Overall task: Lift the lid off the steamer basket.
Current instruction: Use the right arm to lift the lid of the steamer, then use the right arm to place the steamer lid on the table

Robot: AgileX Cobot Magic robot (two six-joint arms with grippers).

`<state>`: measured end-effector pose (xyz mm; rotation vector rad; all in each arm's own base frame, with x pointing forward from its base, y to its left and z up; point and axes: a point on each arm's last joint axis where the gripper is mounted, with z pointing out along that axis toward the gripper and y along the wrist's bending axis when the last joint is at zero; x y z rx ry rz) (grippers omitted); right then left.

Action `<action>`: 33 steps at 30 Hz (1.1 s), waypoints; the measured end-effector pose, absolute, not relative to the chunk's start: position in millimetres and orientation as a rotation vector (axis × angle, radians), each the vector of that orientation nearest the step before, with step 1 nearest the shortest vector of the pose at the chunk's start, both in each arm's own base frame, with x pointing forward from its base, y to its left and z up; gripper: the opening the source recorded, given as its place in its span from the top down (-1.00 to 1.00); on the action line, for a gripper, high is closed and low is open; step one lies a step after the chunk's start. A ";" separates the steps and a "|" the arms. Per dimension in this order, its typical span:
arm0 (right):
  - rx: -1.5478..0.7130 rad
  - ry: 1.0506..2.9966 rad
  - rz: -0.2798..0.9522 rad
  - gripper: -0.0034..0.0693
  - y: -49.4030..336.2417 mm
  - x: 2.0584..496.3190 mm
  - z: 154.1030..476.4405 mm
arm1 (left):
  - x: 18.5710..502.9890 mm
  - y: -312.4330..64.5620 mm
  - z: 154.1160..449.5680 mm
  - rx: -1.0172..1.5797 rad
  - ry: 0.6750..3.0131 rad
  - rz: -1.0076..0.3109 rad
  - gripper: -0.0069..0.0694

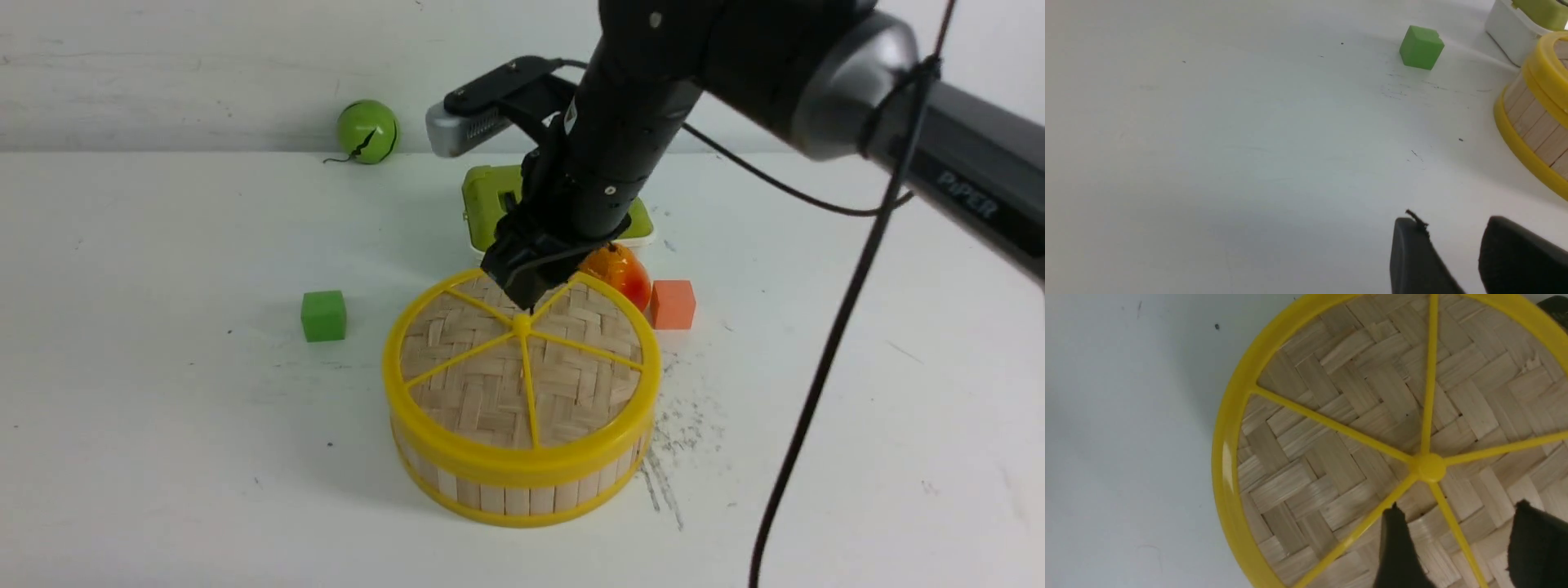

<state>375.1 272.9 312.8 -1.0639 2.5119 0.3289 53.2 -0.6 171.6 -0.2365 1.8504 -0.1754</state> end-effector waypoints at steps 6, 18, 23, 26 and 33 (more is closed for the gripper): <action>-1.025 2.558 0.305 -0.12 278.0 385.7 288.7 | 53.2 -0.7 171.6 -0.237 1.850 -0.176 0.19; -0.984 2.565 0.317 0.13 286.2 398.3 262.8 | 53.2 -0.7 171.6 -0.238 1.850 -0.177 0.19; -0.956 2.574 0.328 0.46 286.7 398.4 263.6 | 53.2 -0.7 171.6 -0.238 1.850 -0.177 0.19; -0.956 2.572 0.329 0.62 286.3 397.9 266.6 | 53.2 -0.7 171.6 -0.238 1.850 -0.177 0.19; -0.952 2.467 0.325 0.61 271.6 378.8 336.1 | 53.2 -0.7 171.6 -0.238 1.850 -0.178 0.19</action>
